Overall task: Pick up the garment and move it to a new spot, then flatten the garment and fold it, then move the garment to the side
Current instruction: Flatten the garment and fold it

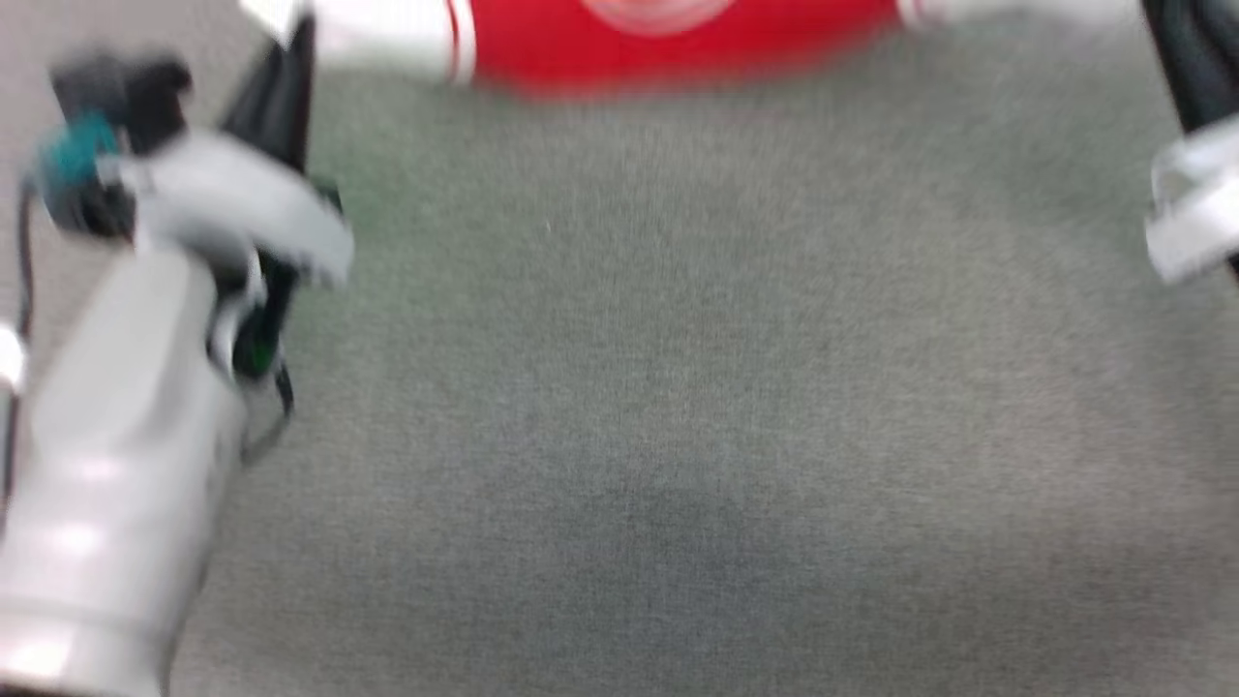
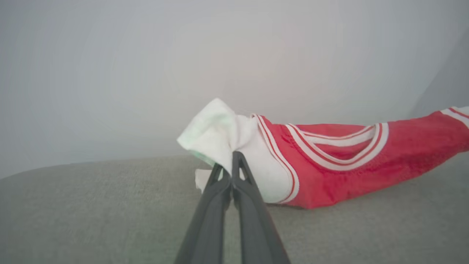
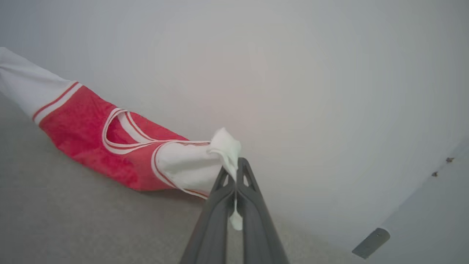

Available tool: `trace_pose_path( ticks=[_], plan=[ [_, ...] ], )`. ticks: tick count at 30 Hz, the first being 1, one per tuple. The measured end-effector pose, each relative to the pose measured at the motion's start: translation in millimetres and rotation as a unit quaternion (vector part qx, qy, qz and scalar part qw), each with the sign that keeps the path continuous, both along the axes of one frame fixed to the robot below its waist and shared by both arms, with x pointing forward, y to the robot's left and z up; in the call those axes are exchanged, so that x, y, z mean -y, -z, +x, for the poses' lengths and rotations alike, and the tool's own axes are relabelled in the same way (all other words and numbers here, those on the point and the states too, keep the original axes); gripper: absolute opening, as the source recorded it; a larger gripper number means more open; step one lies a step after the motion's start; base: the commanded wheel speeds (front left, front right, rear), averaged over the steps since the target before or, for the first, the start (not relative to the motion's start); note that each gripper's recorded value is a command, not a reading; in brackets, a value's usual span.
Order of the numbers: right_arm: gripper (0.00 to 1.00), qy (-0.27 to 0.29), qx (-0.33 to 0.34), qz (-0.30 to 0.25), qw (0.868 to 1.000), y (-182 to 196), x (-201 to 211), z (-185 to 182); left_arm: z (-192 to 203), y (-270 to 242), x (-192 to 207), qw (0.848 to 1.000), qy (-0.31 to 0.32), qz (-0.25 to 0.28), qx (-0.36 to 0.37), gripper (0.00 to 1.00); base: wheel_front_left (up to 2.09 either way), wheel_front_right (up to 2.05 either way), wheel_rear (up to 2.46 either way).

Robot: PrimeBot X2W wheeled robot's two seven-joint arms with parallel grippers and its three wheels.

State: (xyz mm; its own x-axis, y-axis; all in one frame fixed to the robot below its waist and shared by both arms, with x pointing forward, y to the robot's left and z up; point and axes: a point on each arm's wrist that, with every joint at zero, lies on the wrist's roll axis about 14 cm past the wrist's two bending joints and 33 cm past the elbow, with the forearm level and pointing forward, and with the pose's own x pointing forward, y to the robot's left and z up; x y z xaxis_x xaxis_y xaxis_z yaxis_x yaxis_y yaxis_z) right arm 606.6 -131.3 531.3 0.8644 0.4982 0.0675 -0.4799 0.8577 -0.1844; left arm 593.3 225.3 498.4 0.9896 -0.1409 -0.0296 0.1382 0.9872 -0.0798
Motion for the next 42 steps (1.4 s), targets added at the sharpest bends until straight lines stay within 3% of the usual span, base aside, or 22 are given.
trace_pose_path(
  ticks=[7,15,20,27,34,42],
  plan=[
    [0.0,0.022,-0.027,0.0,0.999,3.0,31.7,-65.8,-78.5,5.9,-6.8,1.0,0.002,-0.01,-0.014,0.0,0.0,0.0,0.0],
    [0.0,0.014,-0.039,-0.005,0.999,1.0,38.9,-137.2,-157.8,12.5,-4.1,0.999,0.003,-0.006,-0.04,0.0,0.0,0.0,0.0],
    [0.0,0.005,-0.032,-0.038,0.999,-0.8,41.3,-176.1,-200.0,20.5,-8.2,0.998,-0.015,-0.005,-0.06,0.0,0.0,0.0,0.0],
    [0.0,0.012,-0.076,-0.088,0.993,35.7,53.9,-227.8,-257.7,58.4,-12.7,0.99,-0.051,-0.015,-0.133,0.0,0.0,0.0,0.0],
    [0.0,0.057,-0.141,-0.074,0.986,70.5,71.2,-261.9,-296.9,101.6,-20.7,0.974,-0.082,-0.019,-0.21,0.0,0.0,0.0,0.0],
    [0.0,0.068,-0.195,-0.074,0.976,94.7,75.2,-282.0,-312.7,132.3,-19.1,0.961,-0.085,-0.017,-0.265,0.0,0.0,0.0,0.0]
  ],
)
